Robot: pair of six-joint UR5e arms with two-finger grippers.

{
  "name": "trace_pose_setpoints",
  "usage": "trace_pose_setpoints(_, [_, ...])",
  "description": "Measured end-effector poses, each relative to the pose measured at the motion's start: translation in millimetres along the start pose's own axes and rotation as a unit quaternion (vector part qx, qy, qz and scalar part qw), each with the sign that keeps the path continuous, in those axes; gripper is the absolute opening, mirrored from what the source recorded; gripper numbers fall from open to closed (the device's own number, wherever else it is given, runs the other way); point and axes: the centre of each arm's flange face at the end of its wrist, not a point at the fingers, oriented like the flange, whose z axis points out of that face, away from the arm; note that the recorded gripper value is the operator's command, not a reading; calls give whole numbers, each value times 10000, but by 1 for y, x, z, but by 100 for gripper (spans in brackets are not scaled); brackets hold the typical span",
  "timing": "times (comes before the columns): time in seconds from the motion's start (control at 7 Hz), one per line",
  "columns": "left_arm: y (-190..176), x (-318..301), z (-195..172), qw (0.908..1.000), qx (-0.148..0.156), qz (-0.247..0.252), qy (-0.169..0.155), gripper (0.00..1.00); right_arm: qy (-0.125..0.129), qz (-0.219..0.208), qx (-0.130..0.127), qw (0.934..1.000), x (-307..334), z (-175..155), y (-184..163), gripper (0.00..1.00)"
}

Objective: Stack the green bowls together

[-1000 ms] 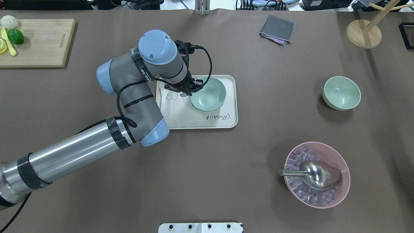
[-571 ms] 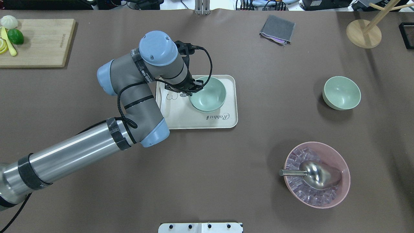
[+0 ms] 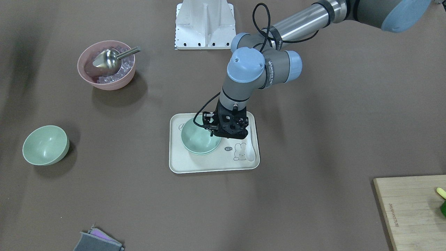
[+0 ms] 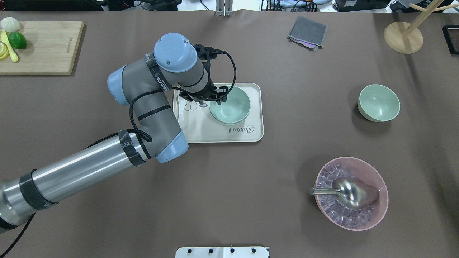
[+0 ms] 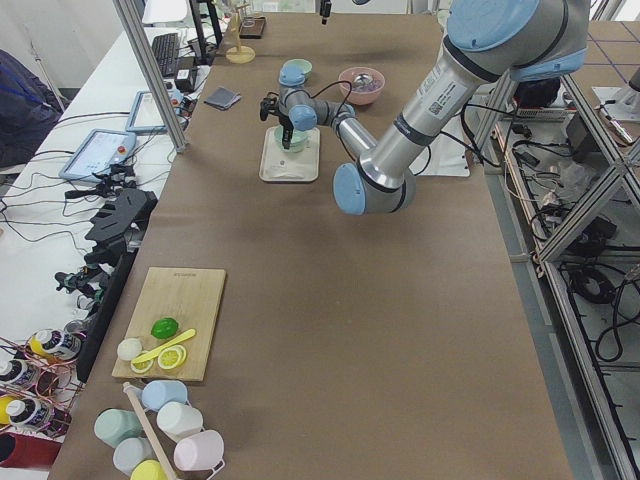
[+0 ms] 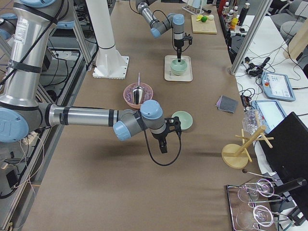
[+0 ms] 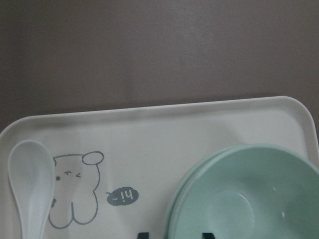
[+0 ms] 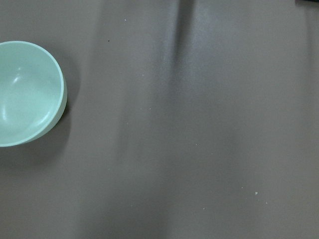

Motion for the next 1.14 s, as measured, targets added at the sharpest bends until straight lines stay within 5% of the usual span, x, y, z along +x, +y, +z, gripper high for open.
trace_pose_setpoints(0.43, [-9, -46, -36, 10000, -65, 34, 36, 97, -29, -85, 52, 9999, -8, 0, -17, 99])
trace_pose_setpoints(0.71, [-19, -163, -101, 9964, -298, 718, -329, 97, -41, -57, -44, 10000, -19, 15, -54, 97])
trace_pose_setpoints(1.14, [-23, -382, -194, 9821, -561, 1625, -769, 98, -33, 551, -154, 9984, -77, 58, -107, 95])
